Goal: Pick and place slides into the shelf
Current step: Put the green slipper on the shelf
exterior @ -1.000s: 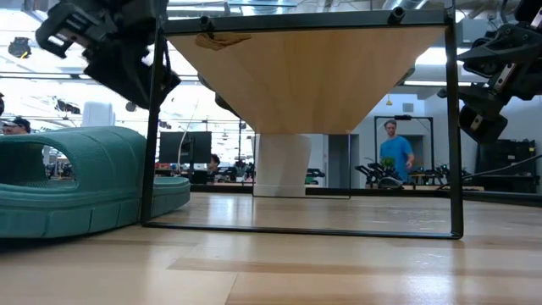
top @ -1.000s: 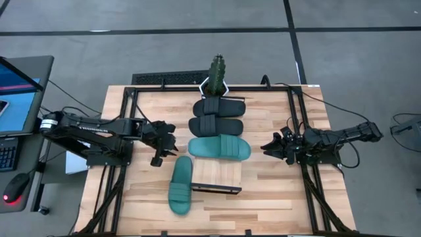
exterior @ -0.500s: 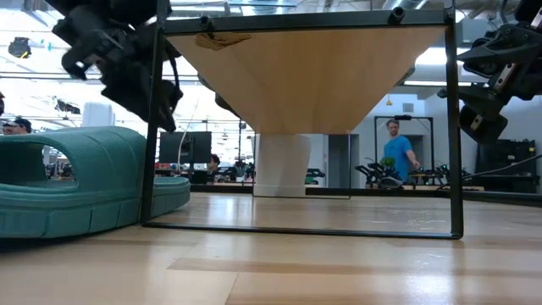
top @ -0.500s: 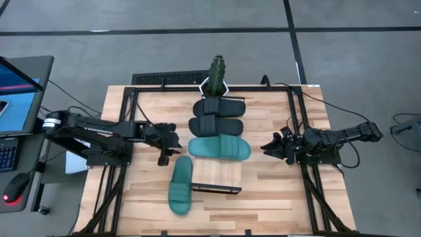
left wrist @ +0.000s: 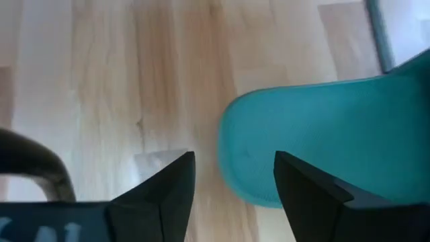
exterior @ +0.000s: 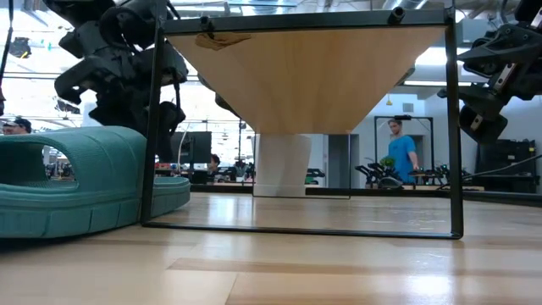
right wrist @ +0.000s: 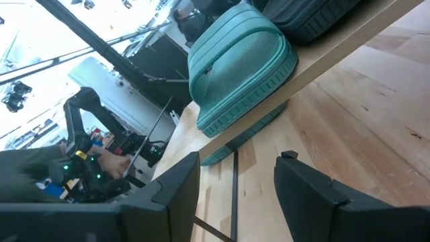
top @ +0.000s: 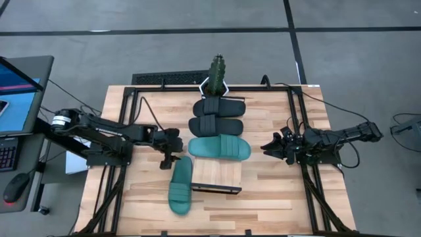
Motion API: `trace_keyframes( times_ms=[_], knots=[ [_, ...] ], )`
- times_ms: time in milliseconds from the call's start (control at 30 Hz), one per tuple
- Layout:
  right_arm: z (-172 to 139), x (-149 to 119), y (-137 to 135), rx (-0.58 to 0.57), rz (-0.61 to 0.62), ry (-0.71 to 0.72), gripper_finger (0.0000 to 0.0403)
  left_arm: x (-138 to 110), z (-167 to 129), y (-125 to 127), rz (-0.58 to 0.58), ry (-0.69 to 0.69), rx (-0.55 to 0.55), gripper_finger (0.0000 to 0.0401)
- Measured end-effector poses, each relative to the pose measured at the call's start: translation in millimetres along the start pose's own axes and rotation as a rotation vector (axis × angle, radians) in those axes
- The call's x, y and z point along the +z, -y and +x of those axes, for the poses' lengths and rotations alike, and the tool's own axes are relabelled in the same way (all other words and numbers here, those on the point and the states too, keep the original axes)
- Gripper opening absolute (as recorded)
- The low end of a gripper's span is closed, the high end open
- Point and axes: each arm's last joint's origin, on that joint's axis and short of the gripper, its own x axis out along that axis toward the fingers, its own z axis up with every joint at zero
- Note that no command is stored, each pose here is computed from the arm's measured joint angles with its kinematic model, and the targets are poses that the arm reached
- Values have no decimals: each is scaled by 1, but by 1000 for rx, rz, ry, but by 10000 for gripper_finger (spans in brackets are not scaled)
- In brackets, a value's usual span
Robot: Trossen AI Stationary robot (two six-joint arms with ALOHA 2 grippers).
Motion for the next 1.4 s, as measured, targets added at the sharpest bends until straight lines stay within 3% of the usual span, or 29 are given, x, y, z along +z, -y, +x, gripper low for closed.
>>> trace_keyframes(
  times_ms=[1400],
  knots=[
    [0, 0, 0, 0, 0, 0, 178, 2, 7, 2, -9, 6, 9, 190]
  ],
)
